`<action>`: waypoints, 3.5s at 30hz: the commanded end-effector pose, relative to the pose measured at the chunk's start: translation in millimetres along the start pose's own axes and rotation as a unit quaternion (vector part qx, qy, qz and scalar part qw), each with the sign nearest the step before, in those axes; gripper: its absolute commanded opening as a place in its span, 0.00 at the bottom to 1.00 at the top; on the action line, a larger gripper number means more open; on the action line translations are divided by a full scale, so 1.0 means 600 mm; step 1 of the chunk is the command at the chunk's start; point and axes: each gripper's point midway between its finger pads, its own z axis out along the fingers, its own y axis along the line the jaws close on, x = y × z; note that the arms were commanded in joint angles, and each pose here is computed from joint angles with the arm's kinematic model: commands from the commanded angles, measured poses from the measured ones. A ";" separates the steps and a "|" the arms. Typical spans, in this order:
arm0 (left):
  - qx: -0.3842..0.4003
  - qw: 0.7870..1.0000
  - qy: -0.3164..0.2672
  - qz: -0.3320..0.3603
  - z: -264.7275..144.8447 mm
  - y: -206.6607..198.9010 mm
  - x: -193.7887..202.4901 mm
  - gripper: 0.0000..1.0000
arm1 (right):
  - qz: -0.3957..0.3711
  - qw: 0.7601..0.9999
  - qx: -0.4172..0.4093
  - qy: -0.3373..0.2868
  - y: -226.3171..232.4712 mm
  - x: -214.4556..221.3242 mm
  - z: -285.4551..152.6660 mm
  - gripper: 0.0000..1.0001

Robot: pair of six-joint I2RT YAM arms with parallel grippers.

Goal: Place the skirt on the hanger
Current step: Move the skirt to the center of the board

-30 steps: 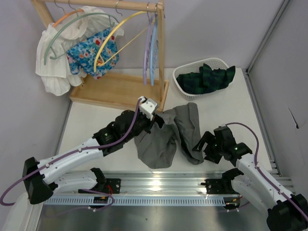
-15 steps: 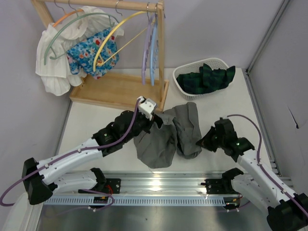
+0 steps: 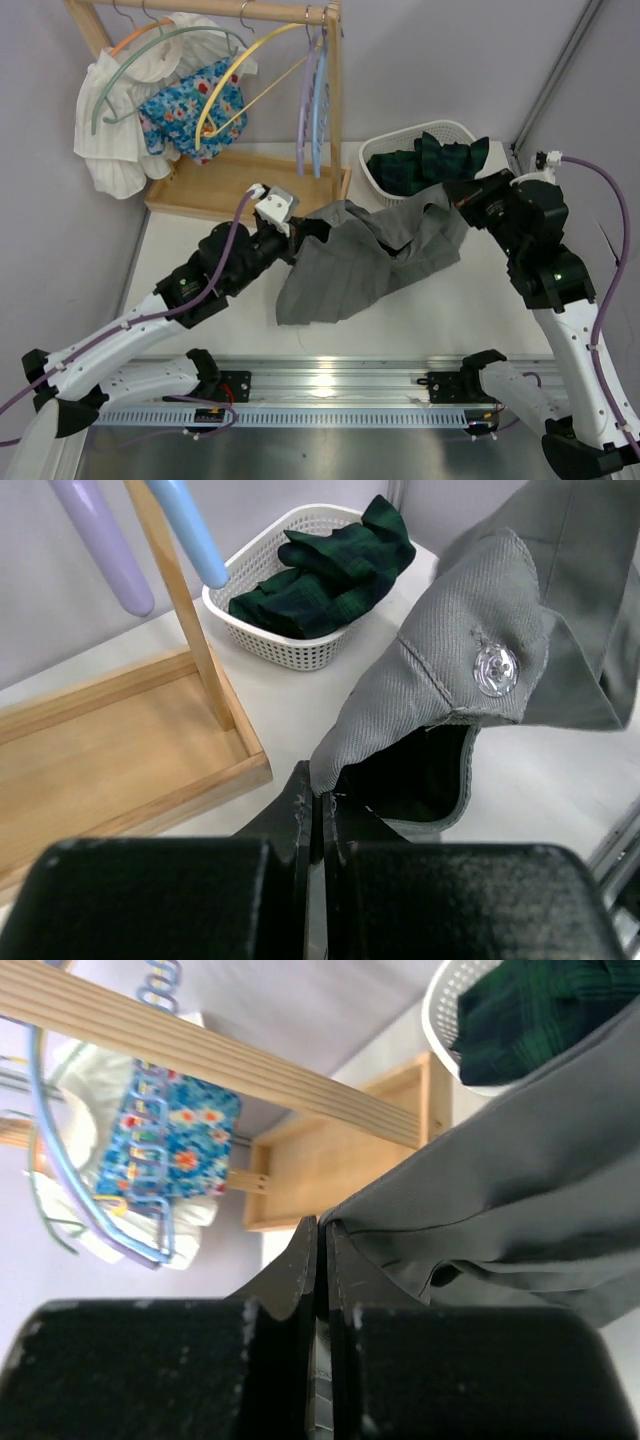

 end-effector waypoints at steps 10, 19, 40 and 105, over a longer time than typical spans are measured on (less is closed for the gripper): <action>0.065 0.989 -0.013 -0.133 -0.093 -0.034 -0.050 0.00 | -0.046 0.987 0.015 -0.156 0.068 -0.162 -0.167 0.00; 0.102 0.964 0.068 -0.235 -0.081 -0.105 -0.058 0.00 | -0.099 0.977 0.171 -0.080 -0.021 -0.133 -0.196 0.00; 0.004 0.949 0.135 -0.284 0.170 -0.051 0.185 0.00 | -0.060 0.976 0.207 0.042 -0.292 -0.062 0.165 0.00; -0.139 0.968 0.207 -0.032 0.229 -0.203 0.192 0.86 | -0.096 0.991 0.091 0.034 -0.214 0.048 -0.060 0.00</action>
